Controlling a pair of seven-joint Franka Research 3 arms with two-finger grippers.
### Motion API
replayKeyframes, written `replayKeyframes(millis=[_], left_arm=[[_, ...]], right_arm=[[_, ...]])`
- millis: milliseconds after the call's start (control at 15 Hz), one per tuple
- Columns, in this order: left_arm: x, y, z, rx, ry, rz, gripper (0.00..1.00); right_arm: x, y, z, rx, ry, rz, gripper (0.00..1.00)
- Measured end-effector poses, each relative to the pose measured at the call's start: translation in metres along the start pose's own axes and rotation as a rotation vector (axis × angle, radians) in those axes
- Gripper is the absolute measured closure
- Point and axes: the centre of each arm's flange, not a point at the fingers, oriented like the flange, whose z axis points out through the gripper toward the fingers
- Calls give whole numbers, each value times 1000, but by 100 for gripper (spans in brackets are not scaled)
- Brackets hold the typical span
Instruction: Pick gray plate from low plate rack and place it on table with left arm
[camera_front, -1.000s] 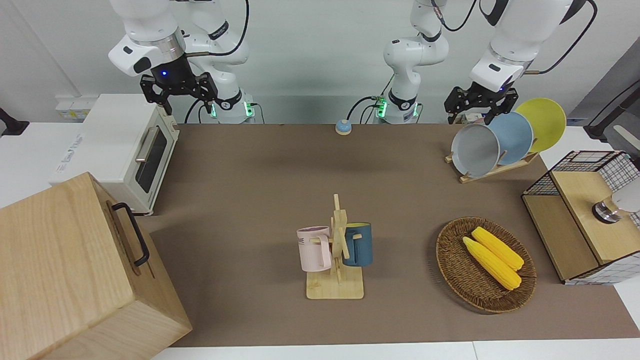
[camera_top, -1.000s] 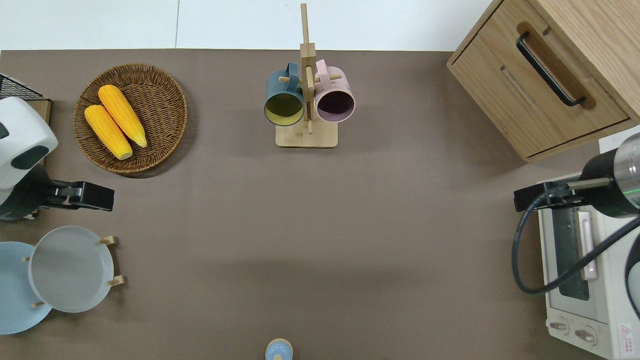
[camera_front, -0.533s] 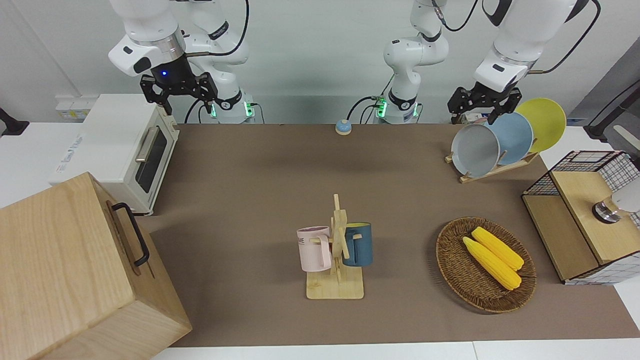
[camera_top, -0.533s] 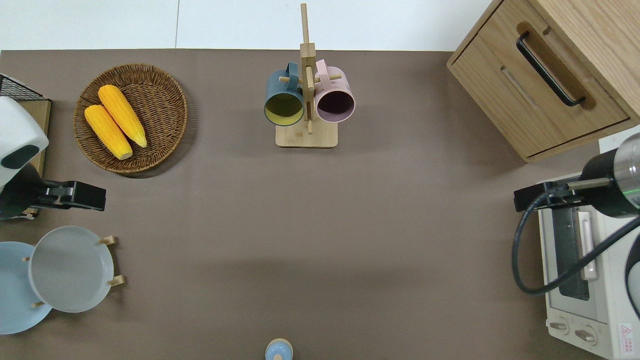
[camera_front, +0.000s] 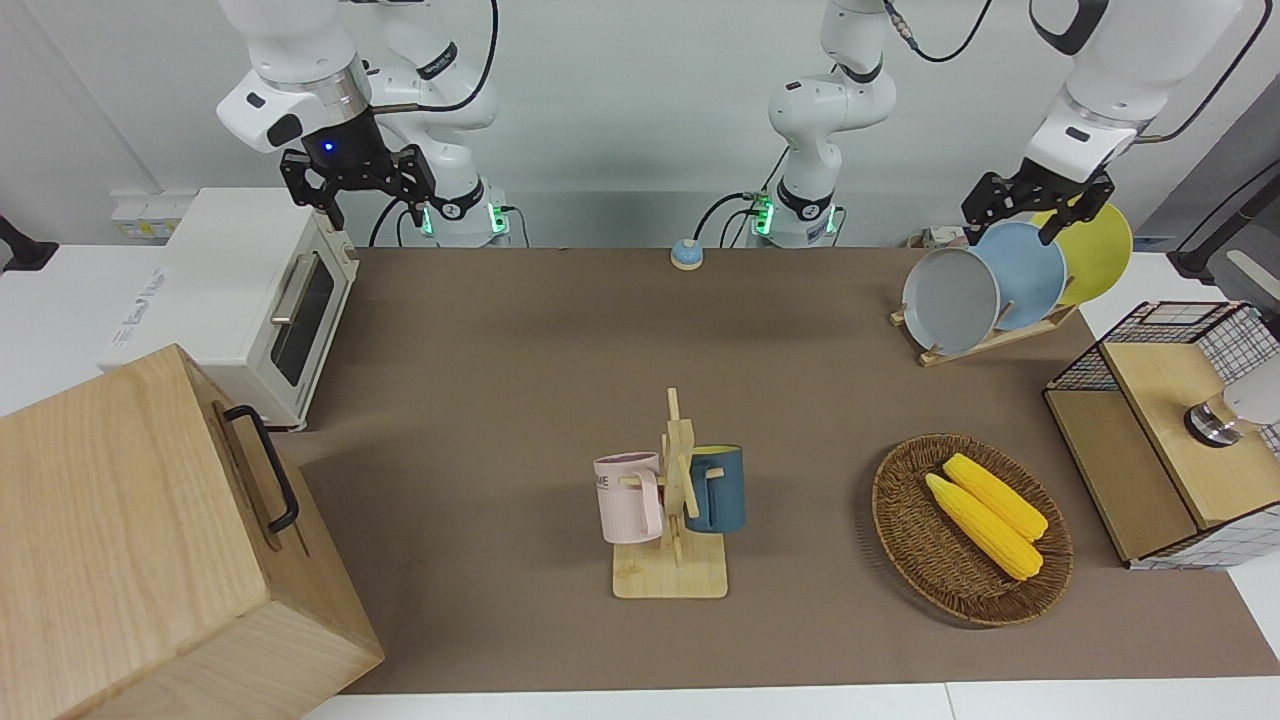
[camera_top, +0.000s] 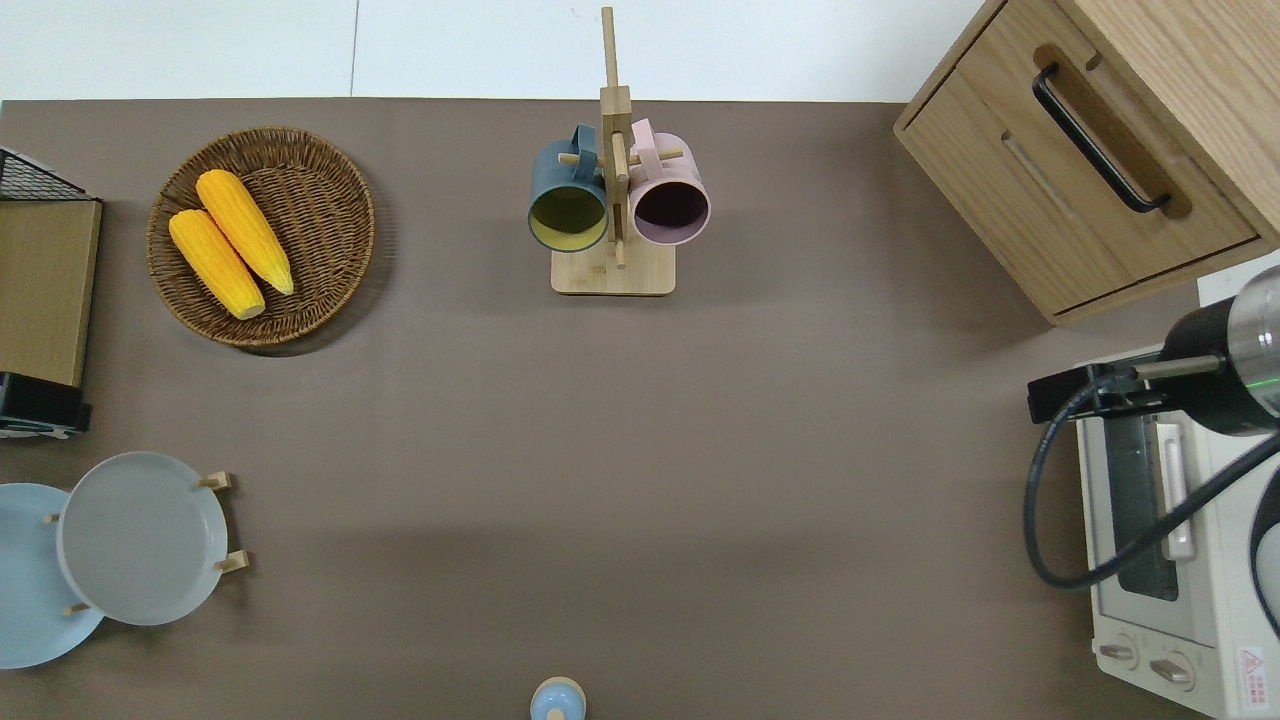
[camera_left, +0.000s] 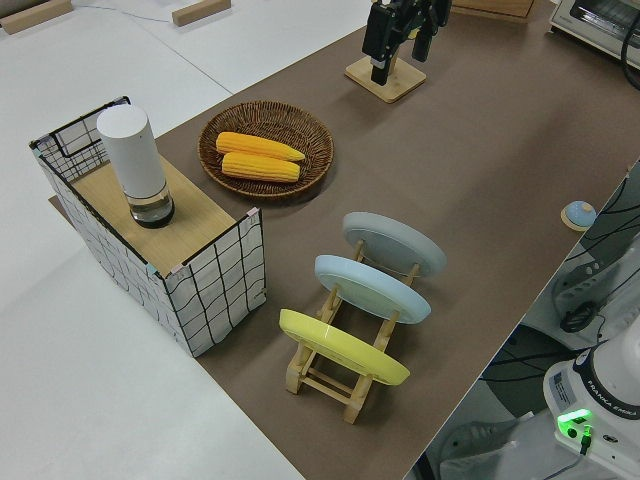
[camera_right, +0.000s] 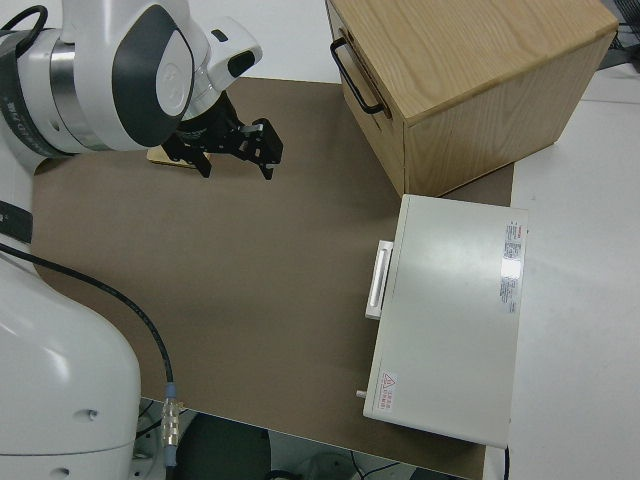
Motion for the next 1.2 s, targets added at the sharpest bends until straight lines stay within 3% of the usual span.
replayKeyframes(millis=[333,800,1200], left_arm=[[-4,-18,10,38,-32,-3,0],[-16,-54,48,20,-102,-39,0],[-35,-63,90,19,-97,-53,0]], right_arm=[[0,0,0,0,0,0,1],[0,0,0,0,0,0,1],[0,0,0,0,0,0,1]])
